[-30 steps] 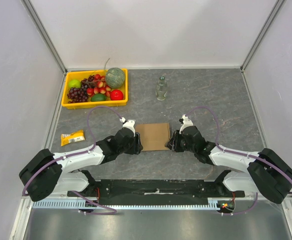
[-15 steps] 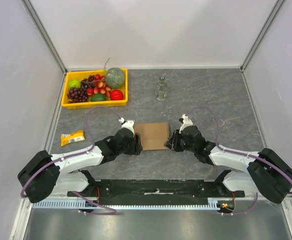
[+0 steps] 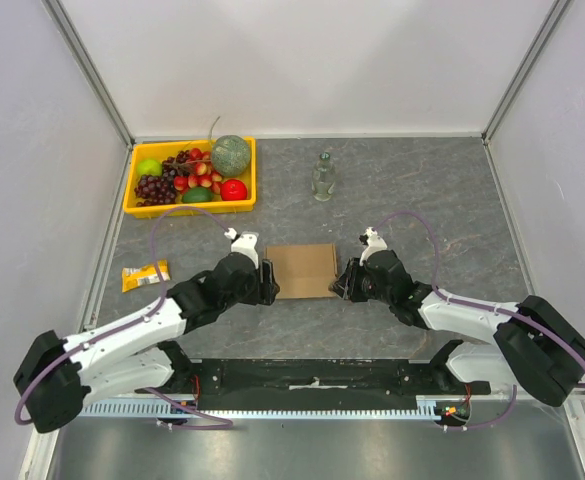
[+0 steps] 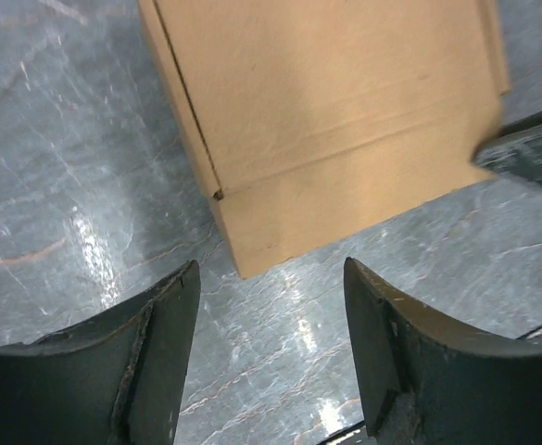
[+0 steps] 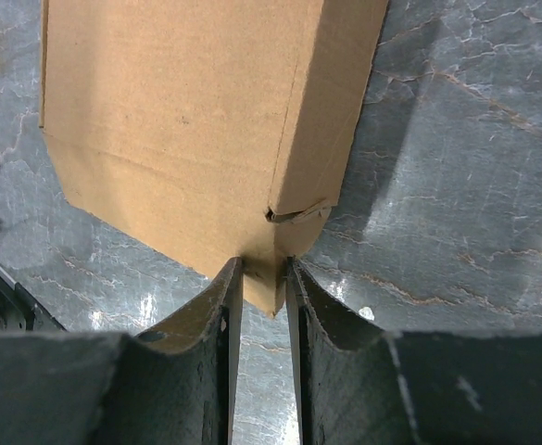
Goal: Fold the paper box
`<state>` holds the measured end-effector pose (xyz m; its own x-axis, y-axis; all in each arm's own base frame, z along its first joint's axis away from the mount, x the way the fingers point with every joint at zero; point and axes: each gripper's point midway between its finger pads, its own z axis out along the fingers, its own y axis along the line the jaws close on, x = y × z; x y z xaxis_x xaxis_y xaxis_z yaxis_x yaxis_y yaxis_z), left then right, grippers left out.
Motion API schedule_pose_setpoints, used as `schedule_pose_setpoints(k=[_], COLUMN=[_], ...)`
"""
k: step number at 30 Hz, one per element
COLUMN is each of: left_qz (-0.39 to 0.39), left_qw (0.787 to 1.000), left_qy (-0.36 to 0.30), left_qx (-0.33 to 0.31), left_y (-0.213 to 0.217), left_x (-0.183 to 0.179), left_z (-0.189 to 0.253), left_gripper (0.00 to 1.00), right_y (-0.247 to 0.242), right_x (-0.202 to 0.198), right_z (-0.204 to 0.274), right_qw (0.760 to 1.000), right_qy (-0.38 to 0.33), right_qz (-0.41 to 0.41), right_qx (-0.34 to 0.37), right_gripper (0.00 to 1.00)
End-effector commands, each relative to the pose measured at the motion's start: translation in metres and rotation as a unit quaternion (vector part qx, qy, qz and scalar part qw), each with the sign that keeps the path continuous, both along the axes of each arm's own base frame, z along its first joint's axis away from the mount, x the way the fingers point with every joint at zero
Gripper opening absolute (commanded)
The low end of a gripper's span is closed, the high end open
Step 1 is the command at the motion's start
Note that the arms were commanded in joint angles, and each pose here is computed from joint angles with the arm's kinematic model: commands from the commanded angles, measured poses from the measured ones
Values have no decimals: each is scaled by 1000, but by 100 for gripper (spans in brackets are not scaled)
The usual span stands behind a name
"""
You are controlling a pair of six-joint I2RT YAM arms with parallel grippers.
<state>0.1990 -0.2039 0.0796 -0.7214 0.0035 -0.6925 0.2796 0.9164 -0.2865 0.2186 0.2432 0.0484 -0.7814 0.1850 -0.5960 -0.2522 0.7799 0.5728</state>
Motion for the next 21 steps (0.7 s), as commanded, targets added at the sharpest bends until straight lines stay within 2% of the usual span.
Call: schedule_pose_setpoints(k=[1, 4, 7, 12, 15, 21], left_qz=[-1, -2, -4, -40, -46, -112], left_qw=[996, 990, 986, 985, 985, 983], left_qy=[-86, -138, -167, -162, -164, -138], left_qx=[-23, -30, -19, -49, -42, -47], left_y=[-5, -10, -15, -30, -35, -74], left_x=[21, 39, 65, 110, 138, 162], left_z=[66, 102, 119, 119, 120, 109], left_gripper=[67, 61, 53, 44, 43, 38], right_y=[7, 7, 9, 11, 13, 16], right_x=[11, 12, 14, 19, 20, 22], right_z=[14, 13, 16, 20, 20, 19], right_qw=[1000, 1000, 1000, 999, 999, 999], right_qy=[-19, -18, -22, -28, -29, -29], right_qz=[-1, -1, 1, 1, 1, 5], right_qx=[15, 15, 16, 19, 20, 24], right_gripper=[31, 31, 31, 31, 31, 31])
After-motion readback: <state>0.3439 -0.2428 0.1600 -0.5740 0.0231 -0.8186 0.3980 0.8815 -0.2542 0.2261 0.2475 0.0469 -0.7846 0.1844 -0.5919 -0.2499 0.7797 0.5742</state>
